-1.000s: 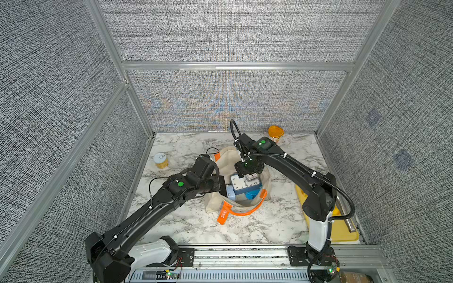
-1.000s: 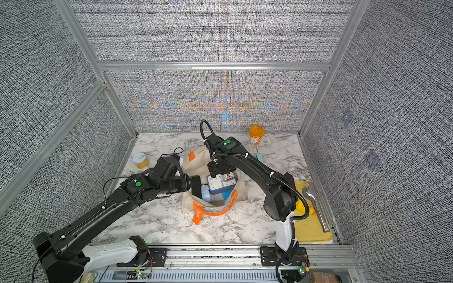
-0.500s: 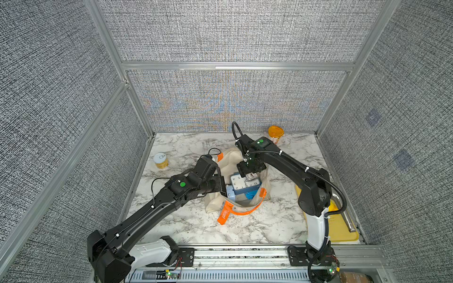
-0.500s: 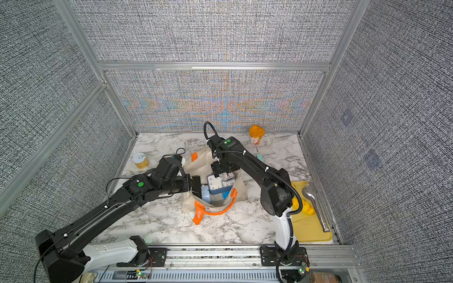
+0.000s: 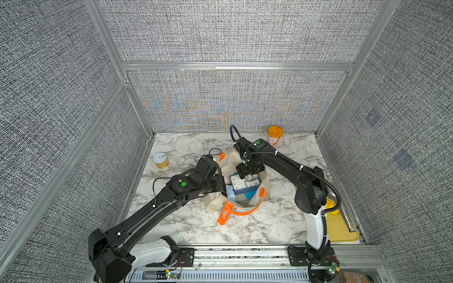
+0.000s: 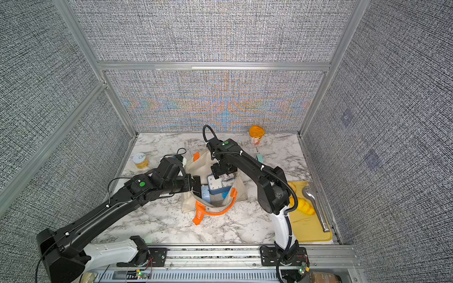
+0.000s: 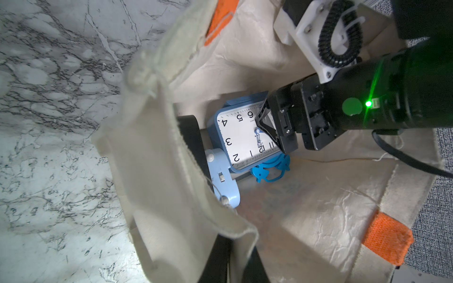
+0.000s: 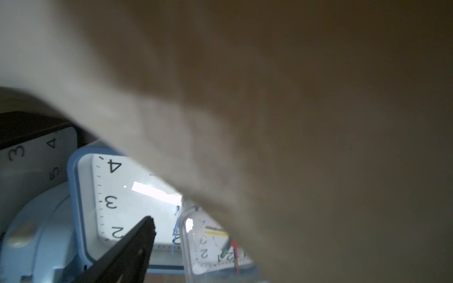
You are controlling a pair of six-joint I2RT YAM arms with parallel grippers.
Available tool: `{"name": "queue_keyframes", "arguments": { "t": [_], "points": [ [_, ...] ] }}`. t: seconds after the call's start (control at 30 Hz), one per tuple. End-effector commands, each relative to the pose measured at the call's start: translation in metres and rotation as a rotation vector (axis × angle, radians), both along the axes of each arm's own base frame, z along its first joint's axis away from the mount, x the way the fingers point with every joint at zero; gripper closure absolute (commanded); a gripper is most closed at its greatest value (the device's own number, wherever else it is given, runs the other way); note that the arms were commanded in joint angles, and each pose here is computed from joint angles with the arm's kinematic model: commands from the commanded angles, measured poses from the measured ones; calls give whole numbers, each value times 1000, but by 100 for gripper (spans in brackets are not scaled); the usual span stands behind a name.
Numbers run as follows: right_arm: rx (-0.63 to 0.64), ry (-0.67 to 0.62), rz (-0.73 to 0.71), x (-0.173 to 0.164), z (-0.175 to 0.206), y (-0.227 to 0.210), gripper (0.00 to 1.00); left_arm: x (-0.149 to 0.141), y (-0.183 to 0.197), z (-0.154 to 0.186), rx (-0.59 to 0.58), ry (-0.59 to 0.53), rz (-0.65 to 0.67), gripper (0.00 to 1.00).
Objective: Take the alarm clock out of the canvas bag
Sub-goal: Move the canvas bag to the center of the board.
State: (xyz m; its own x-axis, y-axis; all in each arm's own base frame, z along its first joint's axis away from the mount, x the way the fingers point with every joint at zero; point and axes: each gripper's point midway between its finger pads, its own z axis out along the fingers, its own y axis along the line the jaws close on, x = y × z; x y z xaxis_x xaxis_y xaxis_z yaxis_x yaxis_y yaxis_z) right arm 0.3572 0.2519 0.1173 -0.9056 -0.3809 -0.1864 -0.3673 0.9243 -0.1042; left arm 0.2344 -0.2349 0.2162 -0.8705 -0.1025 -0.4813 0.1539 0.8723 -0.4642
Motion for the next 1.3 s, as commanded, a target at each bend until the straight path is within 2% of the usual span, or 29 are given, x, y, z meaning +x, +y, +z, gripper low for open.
{"name": "queue_keyframes", "arguments": {
  "t": [0.0,0.37,0.73,0.83,0.9,1.03,1.13,1.23,1.27],
  "points": [
    [-29,18,-15,-4,-5,-8,14,0,-3,1,-10,0,-13,87],
    [-19,35,-22,-8,-16,-9,16,2,-5,3,-13,-5,-13,87],
    [-2,30,-32,-8,-13,-7,36,3,-5,4,-14,-9,-11,87],
    [12,20,-30,-7,-7,-5,38,4,-3,6,-6,-17,-2,87],
    [28,7,-28,-6,1,-2,38,4,1,7,0,-24,10,86],
    [82,-26,11,-6,27,13,39,6,6,9,20,-52,19,78],
    [132,-69,58,-9,56,28,39,7,13,10,39,-63,40,77],
    [185,-120,94,-11,92,39,39,9,21,11,61,-90,63,83],
    [196,-135,103,-13,103,41,39,10,24,12,69,-106,73,90]
  ]
}}
